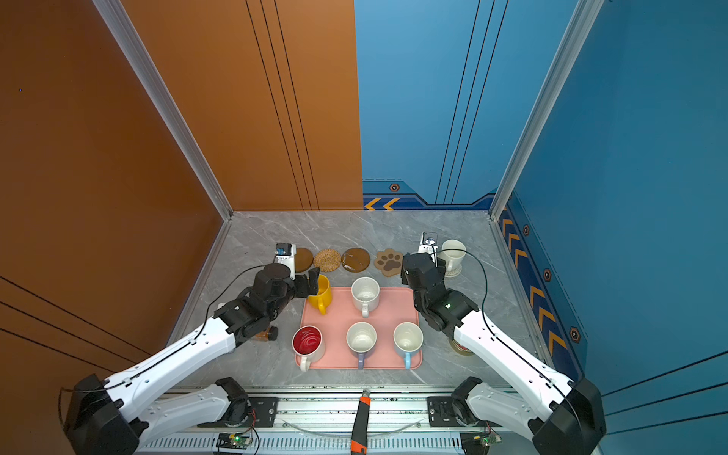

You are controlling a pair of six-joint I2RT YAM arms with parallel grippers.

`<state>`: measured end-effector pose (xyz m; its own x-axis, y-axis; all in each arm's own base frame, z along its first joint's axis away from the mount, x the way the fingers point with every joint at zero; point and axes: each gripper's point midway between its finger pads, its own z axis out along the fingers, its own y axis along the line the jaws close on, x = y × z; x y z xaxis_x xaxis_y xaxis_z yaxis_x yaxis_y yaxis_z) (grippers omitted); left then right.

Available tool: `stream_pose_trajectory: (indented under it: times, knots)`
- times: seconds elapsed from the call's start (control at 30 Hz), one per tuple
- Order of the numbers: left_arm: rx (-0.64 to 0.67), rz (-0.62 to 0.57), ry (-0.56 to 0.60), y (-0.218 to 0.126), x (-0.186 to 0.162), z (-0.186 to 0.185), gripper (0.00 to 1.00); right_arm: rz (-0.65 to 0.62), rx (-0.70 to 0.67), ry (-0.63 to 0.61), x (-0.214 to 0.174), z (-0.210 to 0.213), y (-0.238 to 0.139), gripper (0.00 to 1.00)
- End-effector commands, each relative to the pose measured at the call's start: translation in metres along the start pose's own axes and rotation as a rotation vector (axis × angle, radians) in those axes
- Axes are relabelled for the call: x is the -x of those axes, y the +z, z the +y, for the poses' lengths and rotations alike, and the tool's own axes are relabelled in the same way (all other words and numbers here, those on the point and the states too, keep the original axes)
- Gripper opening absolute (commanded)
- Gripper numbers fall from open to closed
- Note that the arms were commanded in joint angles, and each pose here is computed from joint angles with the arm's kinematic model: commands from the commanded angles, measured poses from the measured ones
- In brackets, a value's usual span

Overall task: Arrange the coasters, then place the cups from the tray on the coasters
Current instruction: 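Release the white mug and raise the right gripper while left gripper tilts down, then move the left gripper over the yellow mug on the tray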

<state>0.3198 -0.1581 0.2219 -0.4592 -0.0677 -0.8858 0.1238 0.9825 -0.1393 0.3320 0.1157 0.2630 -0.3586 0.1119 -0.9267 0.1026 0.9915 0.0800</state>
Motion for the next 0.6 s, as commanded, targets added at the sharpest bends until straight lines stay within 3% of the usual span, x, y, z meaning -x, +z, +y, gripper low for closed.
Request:
stream_pose_trajectory:
  times: [0.0, 0.57]
  knots:
    - [0.046, 0.073, 0.008, -0.006, -0.012, 0.006, 0.96, -0.059, 0.045, 0.035, 0.009, 0.011, 0.003, 0.68]
    - [-0.002, 0.286, -0.014, -0.013, -0.049, -0.02, 0.87, -0.126, 0.005, 0.17, -0.003, -0.014, 0.007, 0.52]
